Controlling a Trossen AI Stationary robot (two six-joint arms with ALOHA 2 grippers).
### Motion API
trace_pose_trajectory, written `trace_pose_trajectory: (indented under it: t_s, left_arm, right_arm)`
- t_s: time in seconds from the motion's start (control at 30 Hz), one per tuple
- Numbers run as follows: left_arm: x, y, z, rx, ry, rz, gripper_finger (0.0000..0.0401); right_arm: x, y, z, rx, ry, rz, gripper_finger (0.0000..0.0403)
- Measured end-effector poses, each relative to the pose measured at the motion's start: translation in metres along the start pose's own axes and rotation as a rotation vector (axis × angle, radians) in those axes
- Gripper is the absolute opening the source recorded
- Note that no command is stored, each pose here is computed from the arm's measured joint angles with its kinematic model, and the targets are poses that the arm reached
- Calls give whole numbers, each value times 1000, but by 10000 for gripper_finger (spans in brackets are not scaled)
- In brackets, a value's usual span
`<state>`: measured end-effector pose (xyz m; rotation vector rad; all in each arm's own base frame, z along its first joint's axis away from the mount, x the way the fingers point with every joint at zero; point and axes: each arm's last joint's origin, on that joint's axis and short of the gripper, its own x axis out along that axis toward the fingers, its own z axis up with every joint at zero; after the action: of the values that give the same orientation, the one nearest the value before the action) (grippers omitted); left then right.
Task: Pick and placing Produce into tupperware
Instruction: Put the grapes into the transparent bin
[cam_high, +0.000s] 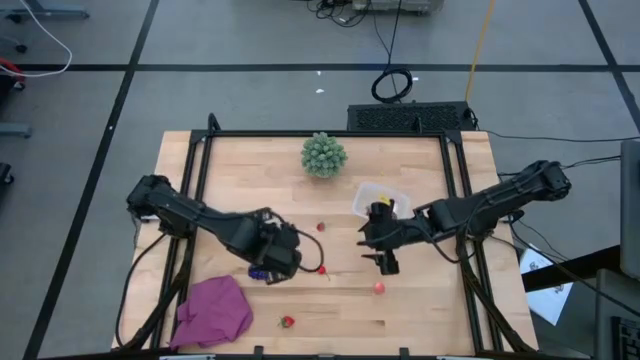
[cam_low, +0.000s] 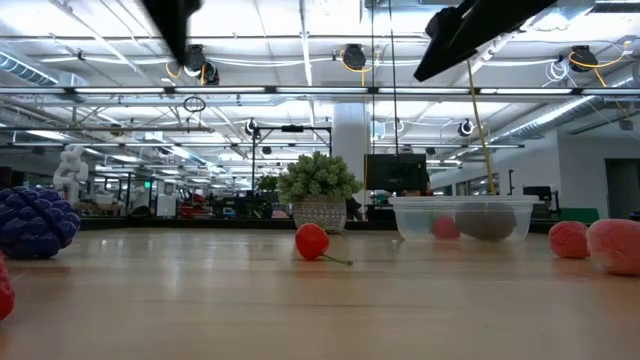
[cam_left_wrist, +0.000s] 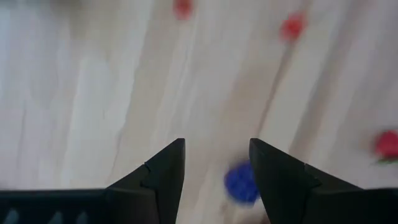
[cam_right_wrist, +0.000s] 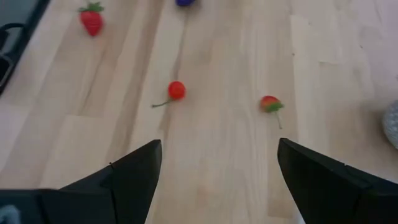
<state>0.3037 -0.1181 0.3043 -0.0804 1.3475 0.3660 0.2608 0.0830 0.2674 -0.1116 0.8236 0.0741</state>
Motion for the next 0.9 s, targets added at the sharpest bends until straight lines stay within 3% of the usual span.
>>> trace_pose_trajectory:
  t_s: [0.2,0.4,0.7,0.9]
  left_arm:
    - [34,7,-24,-233,186,139,184]
    - [48,6,-32,-405,269,135,184]
    - [57,-10,-45,-493,320,76,184]
    - [59,-18,-55,-511,333,79,184]
  right_arm:
    - [-2,10,1,-20,-20,27,311]
    - [-3,13,1,-25,-29,35,311]
    - [-3,13,1,-26,-24,36,311]
    - [-3,15,-1,-3,-5,105,311]
